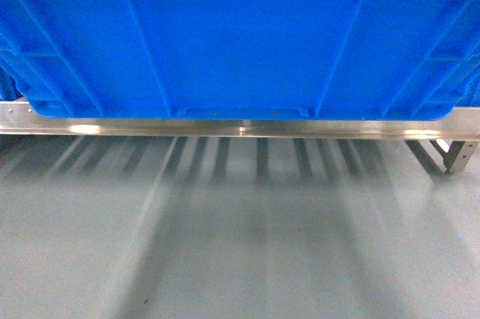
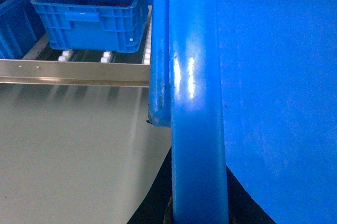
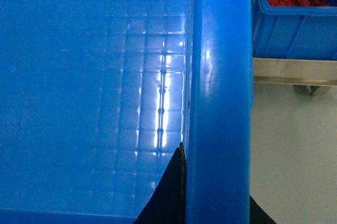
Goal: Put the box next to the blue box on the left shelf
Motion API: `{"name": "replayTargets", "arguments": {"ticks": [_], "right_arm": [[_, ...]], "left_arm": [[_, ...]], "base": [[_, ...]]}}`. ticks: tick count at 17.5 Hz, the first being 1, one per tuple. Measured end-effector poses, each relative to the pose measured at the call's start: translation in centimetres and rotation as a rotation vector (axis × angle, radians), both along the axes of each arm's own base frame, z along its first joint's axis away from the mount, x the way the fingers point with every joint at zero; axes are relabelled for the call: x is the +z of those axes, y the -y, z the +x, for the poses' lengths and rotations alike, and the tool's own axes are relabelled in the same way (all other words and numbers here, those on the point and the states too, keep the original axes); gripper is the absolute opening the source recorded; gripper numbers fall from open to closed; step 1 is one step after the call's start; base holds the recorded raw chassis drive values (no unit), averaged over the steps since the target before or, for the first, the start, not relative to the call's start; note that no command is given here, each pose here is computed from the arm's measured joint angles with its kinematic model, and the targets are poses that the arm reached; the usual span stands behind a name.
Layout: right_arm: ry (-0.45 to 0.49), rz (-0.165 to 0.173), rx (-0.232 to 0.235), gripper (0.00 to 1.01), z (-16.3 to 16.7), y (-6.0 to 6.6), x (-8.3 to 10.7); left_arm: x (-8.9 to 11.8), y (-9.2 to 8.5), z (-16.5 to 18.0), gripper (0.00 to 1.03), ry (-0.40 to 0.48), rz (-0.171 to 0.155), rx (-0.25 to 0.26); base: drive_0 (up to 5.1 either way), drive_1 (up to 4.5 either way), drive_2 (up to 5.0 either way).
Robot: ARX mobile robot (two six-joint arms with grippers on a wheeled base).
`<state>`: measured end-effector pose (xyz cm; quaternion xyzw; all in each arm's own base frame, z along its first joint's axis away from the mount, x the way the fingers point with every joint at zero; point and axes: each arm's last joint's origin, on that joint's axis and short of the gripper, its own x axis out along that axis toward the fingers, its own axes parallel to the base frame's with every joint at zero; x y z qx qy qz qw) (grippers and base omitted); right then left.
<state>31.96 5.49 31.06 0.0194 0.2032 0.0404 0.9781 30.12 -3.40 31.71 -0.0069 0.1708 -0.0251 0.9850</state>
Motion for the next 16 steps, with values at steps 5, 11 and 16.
{"name": "replayTargets", "arguments": {"ticks": [5,11,16], "right_arm": [[0.000,-0.001,0.000,0.07,0.00,0.00,-0.01],[-0.008,-0.001,0.001,0.07,-0.04,0.00,-0.14],[-0.003,0.000,0.001,0.07,-0.01,0.00,-0.09]], "left_arm": [[0.00,0.00,0.00,0.05,0.000,0.000,0.000],[-0.07,0.00,-0.01,0.05,-0.006,0.001,0.000],[-0.02,0.00,0.01,0.05,-0.001,0.000,0.000]], "base": [[0.0,0.00,0.0],[0.0,0.00,0.0],[0.0,0.00,0.0]]}}
